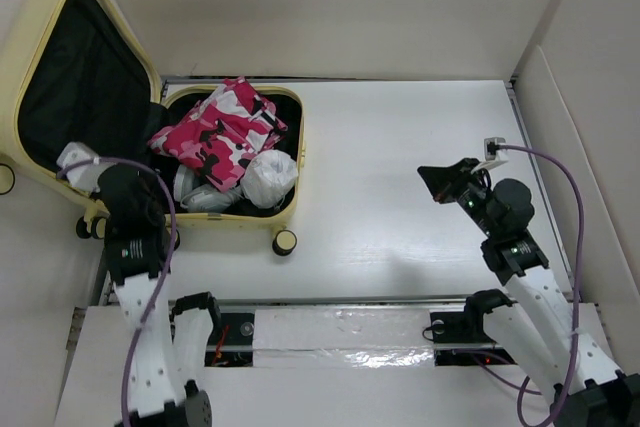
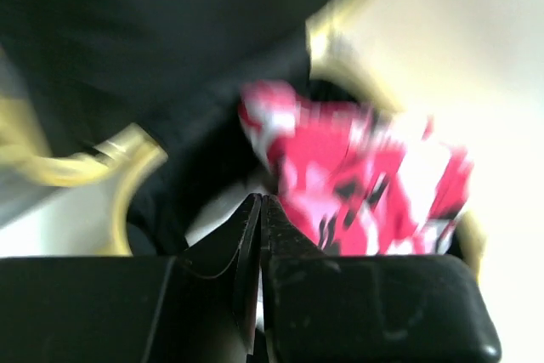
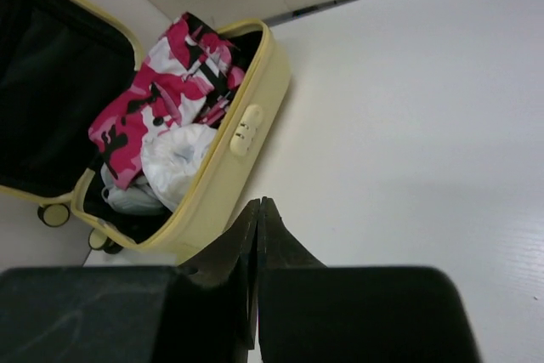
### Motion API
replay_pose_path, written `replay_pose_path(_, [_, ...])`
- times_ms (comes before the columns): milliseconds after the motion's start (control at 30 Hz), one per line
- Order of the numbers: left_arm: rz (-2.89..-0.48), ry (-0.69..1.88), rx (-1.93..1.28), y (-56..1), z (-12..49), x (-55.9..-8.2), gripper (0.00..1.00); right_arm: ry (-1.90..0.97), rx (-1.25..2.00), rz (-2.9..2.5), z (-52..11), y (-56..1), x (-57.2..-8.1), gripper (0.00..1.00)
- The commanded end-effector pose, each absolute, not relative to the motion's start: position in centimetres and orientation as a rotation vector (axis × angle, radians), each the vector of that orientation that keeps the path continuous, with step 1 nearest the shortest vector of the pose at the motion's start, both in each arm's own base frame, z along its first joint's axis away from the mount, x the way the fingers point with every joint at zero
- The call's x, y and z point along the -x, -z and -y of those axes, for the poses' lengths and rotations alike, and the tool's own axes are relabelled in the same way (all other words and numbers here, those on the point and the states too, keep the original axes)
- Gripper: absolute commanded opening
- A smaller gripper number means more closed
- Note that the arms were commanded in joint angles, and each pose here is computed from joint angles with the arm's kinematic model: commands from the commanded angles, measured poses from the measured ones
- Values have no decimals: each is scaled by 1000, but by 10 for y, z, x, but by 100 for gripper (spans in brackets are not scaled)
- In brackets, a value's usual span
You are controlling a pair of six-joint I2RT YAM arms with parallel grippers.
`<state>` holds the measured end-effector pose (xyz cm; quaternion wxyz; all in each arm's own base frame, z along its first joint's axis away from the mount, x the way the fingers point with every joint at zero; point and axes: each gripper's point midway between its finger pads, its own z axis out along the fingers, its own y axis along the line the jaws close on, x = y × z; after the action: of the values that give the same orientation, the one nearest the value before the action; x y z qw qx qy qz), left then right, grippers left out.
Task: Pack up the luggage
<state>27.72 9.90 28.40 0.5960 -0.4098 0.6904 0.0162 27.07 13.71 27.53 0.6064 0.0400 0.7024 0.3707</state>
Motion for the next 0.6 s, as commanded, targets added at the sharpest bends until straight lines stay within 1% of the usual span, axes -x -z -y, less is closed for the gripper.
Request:
replay_pose_path(0, [-1333, -243, 1155, -313, -133, -217, 0, -881, -2, -1577, -145, -296, -270, 0])
replay_pose_path(33, [-1329, -286, 1158, -310, -137, -213, 0, -888, 6, -1578, -147, -296, -270, 0])
replay_pose_path(67, [-1304, -347, 1181, -310, -145, -205, 0, -900, 22, -1591, -151, -293, -270, 5])
replay_pose_path(100, [-1264, -445, 1215, -311, -156, -193, 2, -899, 23, -1596, -152, -291, -271, 9])
replay_pose_path(133, [-1268, -518, 1233, -309, -163, -189, 13, -907, 31, -1600, -153, -290, -271, 13])
replay_pose_path(167, [-1270, -583, 1252, -306, -167, -181, 36, -915, 39, -1612, -156, -287, -272, 24])
replay_pose_path(233, [-1225, -680, 1291, -310, -177, -171, 67, -935, 63, -1615, -160, -287, -271, 34])
replay_pose_path(267, [-1224, -703, 1295, -310, -179, -172, 81, -956, 92, -1618, -164, -288, -268, 37])
replay_pose_path(300, [-1219, -731, 1296, -313, -182, -174, 84, -964, 107, -1627, -166, -286, -268, 40])
replay_pose_path(333, [-1246, -785, 1295, -309, -187, -182, 85, -974, 131, -1625, -170, -286, -266, 42])
replay_pose_path(367, [-1272, -852, 1269, -313, -191, -185, 85, -976, 138, -1628, -171, -285, -266, 43])
replay_pose_path(400, [-1248, -919, 1290, -322, -198, -183, 84, -978, 145, -1642, -174, -282, -267, 43])
replay_pose_path(433, [-1284, -983, 1319, -313, -208, -190, 83, -979, 148, -1652, -176, -280, -266, 44])
replay_pose_path(467, [-1305, -1010, 1340, -308, -210, -187, 79, -961, 152, -1653, -175, -282, -269, 44])
replay_pose_path(500, [-1339, -1005, 1325, -304, -212, -192, 76, -952, 152, -1669, -174, -280, -268, 45])
replay_pose_path(567, [-1330, -1016, 1347, -300, -226, -194, 73, -944, 158, -1665, -175, -282, -267, 46])
